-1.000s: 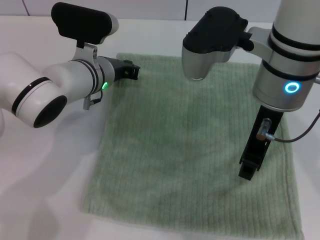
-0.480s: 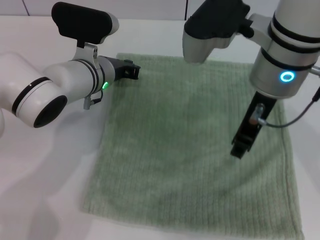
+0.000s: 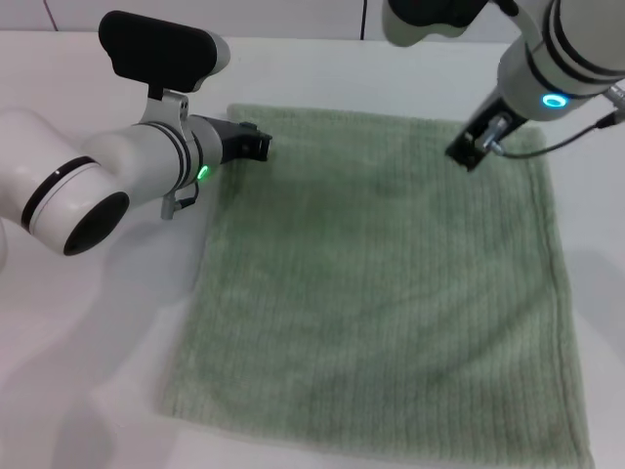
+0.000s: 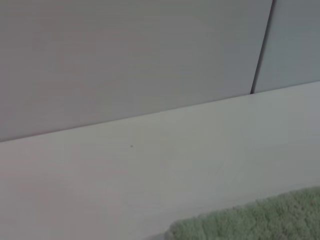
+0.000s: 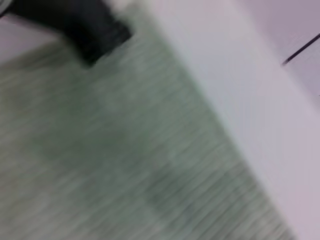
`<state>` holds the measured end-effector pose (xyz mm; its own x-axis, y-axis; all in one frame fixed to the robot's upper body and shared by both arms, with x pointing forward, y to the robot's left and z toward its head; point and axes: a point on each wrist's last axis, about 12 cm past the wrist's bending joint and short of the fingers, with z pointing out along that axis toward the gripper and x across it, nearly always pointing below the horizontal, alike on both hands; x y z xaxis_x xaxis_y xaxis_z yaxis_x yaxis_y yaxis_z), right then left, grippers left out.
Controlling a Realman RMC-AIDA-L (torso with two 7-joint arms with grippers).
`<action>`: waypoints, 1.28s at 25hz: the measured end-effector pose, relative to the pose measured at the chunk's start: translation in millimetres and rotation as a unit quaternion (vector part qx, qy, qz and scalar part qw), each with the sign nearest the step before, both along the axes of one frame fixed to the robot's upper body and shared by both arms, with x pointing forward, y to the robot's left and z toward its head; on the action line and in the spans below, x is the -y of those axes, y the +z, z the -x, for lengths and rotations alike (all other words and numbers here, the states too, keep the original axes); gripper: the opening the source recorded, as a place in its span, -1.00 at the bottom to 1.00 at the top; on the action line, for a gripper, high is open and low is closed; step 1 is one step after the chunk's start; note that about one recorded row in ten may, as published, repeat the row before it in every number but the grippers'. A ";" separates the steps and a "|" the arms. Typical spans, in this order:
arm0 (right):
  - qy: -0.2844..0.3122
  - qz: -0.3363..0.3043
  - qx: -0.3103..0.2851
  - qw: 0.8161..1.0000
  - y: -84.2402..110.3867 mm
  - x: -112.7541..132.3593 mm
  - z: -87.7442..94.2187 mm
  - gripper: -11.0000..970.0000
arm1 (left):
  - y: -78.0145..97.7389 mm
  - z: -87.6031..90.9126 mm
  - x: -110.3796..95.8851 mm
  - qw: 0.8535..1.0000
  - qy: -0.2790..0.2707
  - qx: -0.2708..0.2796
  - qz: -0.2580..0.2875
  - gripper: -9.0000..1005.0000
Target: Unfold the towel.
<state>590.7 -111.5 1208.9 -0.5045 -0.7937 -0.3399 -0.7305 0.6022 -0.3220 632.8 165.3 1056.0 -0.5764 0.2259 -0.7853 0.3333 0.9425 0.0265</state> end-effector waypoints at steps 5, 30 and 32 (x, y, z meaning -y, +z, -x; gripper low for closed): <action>-0.002 -0.070 0.093 0.993 -15.8 14.9 -2.5 -0.41 | -0.4 0.7 -0.9 1.000 -0.001 0.001 -0.002 -0.99; -0.053 -0.251 0.410 0.875 -104.0 93.1 -11.4 0.35 | 2.5 14.1 -15.9 0.990 -0.006 0.104 0.093 -0.98; -0.056 -0.258 0.423 0.867 -108.1 96.2 -8.9 0.44 | 3.1 20.3 -24.9 0.981 -0.006 0.149 0.125 -0.98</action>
<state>599.7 -207.7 1100.7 0.0348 -0.3886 -0.9207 -0.2922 0.8771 -0.3812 612.4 190.2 1059.1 -0.3111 0.0097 -0.9503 0.3569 0.9280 -0.1073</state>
